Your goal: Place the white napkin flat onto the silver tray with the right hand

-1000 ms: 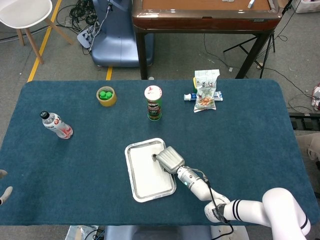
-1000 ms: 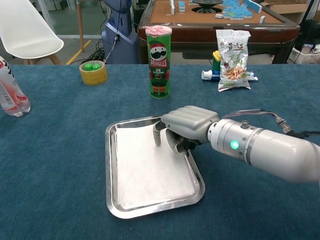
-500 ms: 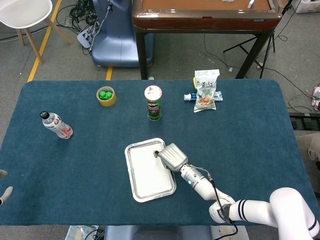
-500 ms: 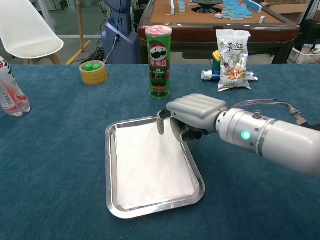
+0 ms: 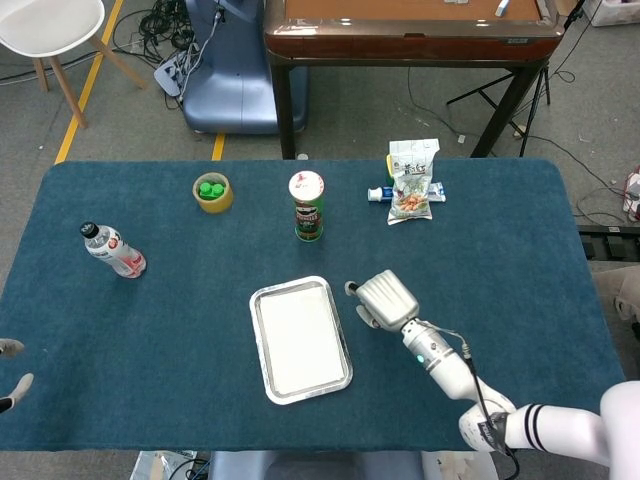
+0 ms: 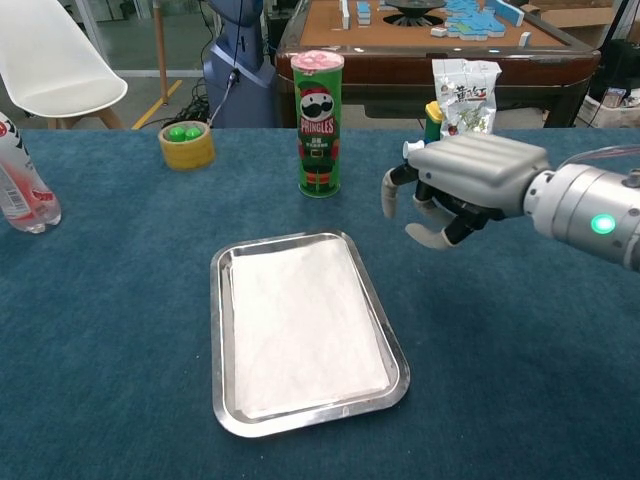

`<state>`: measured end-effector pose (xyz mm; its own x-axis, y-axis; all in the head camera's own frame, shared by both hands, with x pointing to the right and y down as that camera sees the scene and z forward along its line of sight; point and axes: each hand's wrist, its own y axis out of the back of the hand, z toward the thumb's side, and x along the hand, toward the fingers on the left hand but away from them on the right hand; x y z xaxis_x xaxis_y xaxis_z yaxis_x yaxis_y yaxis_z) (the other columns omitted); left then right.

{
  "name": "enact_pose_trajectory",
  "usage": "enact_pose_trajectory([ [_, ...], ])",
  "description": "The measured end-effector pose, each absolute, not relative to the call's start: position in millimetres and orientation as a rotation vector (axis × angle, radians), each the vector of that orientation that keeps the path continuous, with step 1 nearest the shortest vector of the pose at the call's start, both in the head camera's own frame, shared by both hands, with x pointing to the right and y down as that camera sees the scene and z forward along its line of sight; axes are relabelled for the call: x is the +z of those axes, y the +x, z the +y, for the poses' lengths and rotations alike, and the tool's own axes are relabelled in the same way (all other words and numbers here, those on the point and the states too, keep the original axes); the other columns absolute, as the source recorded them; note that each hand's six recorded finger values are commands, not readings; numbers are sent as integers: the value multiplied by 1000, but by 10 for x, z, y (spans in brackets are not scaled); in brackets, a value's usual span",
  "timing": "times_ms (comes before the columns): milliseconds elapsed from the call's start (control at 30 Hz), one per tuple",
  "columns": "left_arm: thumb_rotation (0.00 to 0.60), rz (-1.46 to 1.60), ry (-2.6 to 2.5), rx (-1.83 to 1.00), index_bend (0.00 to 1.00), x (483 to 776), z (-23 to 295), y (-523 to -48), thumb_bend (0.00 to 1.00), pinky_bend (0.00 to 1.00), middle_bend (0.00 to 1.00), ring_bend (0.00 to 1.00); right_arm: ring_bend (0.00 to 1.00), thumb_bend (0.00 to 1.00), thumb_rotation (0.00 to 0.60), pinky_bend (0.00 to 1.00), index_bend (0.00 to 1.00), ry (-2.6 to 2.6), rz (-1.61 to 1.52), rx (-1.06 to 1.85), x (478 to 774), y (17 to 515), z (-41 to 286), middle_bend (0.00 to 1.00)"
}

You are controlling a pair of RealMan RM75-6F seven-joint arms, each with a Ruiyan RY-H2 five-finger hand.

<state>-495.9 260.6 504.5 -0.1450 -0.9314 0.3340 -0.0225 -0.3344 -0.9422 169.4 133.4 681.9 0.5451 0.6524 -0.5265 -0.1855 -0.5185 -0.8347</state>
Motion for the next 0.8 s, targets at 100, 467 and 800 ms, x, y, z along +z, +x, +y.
enact_pose_trajectory([
  [100,600,1133,-1383,-1577,438,5055,2607,-4959,215,539,487,376,513,287,600,716,390,-1790,-370,1167,6709,1913,1309,564],
  [467,600,1100,-1399,-1592,438,5148,2626,-4918,215,539,487,377,483,279,600,519,439,-1570,-400,1427,6181,2914,1379,566],
  [800,600,1088,-1405,-1589,438,5191,2632,-4887,215,539,487,375,482,280,600,519,440,-1512,-581,1569,5805,3541,1749,567],
])
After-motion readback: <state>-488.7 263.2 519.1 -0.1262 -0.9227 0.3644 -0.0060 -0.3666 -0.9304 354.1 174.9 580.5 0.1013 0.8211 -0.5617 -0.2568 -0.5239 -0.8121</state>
